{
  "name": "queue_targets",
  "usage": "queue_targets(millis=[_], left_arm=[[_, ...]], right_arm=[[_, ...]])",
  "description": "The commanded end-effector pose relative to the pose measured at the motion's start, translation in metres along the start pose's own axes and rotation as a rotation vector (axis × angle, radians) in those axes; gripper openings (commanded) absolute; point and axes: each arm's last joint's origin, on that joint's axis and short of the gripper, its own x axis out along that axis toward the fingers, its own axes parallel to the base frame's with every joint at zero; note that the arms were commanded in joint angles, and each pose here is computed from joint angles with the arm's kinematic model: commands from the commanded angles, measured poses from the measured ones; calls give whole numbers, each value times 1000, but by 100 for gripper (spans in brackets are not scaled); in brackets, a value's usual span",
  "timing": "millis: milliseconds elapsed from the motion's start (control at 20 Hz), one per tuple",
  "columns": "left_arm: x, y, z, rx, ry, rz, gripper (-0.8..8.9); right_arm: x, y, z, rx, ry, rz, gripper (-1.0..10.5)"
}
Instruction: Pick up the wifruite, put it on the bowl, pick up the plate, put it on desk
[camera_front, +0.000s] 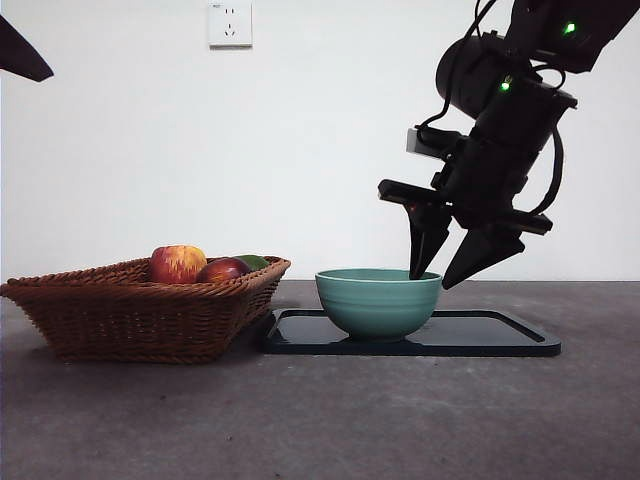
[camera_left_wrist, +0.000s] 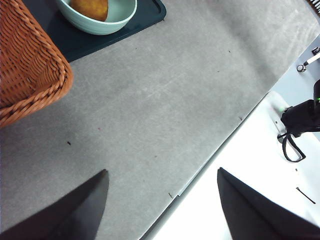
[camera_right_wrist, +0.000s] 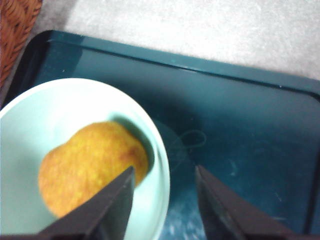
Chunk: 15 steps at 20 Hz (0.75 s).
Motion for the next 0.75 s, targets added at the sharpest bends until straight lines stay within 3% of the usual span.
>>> queue_targets(millis=[50,250,350,450,750], left_arm=[[-1,-2,2,21,-7,-8,344],[-1,-2,2,22,-8,-8,344],[-1,-2,2,22,-8,-8,344],[-1,-2,2,22,-9,-8,344],[-1,-2,3,26,-13,-8,344]], right_arm=[[-22,8,14,-9,-83,19,203],[-73,15,21,-27,-168,48,203],[-103,21,17,-53,-172,110,203],[-132,25,10,-93,-168,159,203],[-206,37,-26,-213,-151,198,203]])
